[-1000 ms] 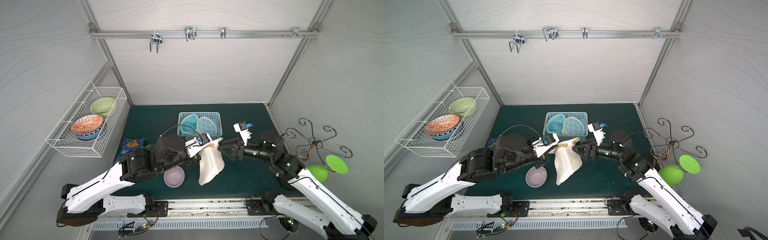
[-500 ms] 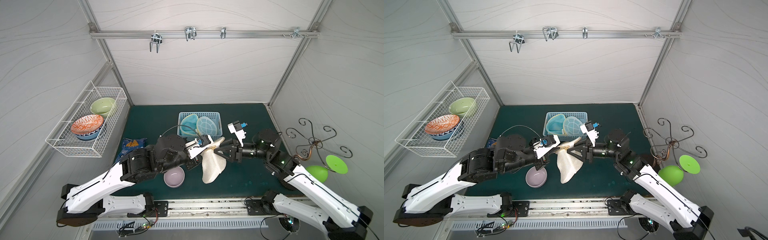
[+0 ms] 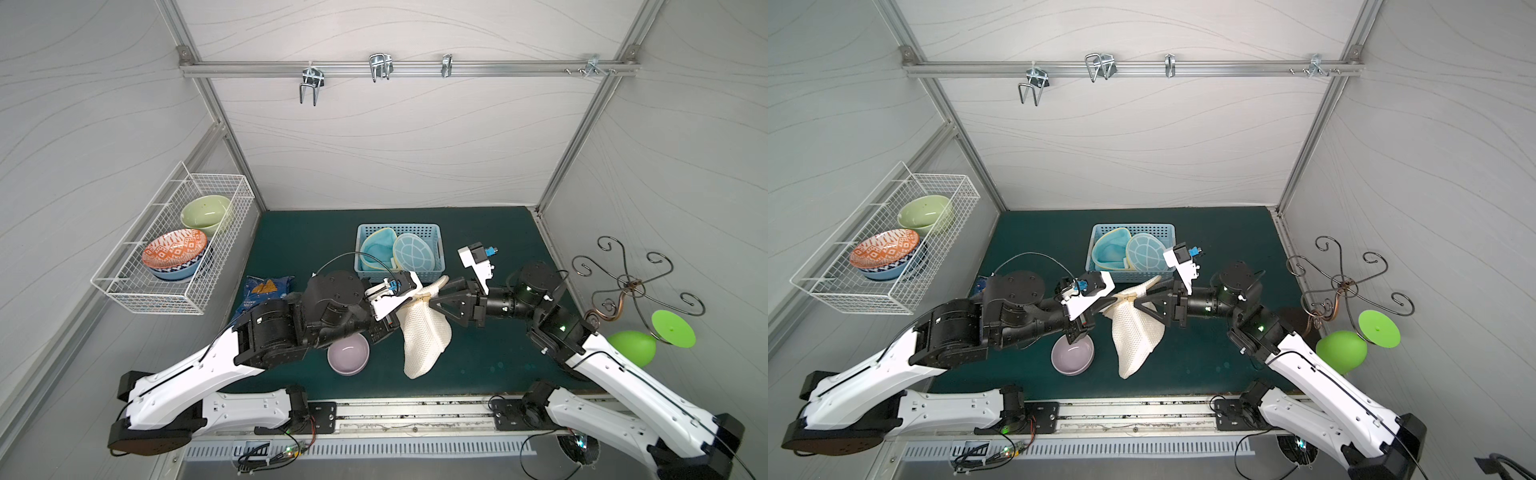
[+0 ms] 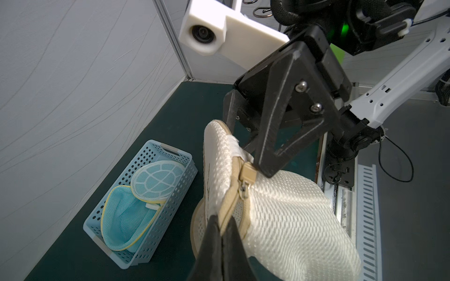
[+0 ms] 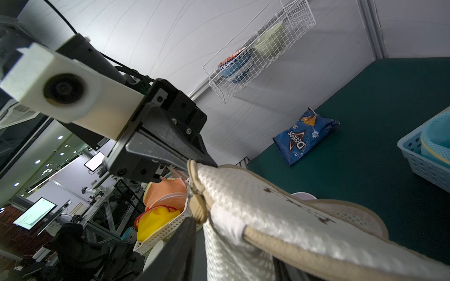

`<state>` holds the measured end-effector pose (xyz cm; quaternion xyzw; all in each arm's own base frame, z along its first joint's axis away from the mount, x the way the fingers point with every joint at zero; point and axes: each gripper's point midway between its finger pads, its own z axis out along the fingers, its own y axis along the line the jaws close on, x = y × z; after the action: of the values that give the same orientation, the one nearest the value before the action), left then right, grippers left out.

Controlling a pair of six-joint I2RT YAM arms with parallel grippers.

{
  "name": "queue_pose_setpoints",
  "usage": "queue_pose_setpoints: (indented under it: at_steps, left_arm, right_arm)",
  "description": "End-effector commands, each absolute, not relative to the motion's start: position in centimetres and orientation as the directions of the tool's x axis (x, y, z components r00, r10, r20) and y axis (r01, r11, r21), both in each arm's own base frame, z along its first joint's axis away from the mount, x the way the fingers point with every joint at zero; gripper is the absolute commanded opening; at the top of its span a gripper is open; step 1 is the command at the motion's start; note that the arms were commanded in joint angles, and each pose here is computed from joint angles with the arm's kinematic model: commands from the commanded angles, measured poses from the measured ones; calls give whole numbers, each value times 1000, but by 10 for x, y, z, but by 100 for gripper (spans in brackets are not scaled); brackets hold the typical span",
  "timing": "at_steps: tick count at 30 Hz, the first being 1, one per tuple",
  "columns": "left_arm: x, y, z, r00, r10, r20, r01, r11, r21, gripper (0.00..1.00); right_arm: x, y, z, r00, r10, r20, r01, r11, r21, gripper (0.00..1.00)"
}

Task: Turn the laundry bag inside out
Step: Turn over the laundry bag, then zip the zipper on the laundry bag.

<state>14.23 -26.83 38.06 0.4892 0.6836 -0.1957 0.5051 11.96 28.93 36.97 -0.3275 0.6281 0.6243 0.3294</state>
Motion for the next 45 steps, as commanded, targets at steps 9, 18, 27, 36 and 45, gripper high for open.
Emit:
queue_pose_setpoints:
  at_steps: [9, 18, 27, 36, 45]
  left_arm:
    - [146, -268, 406, -29, 366, -930, 854, 492, 167, 0]
    - [217, -223, 375, -481, 84, -872, 561, 795, -233, 35]
    - [220, -208, 395, -554, -80, -829, 445, 813, -376, 43]
    - [211, -235, 384, -647, -118, -754, 466, 721, -513, 62]
    - [212, -257, 358, -709, -205, -675, 451, 604, -657, 60]
  right_arm:
    - [106, 291, 391, -520, 22, -854, -854, -48, 519, 0]
    - [134, 290, 395, -573, 9, -820, -798, 223, 560, 0]
    - [158, 302, 358, -548, -126, -827, -760, 489, 429, 0]
    - [178, 306, 340, -568, -163, -807, -710, 593, 380, 0]
    - [189, 309, 342, -566, -137, -813, -679, 636, 366, 0]
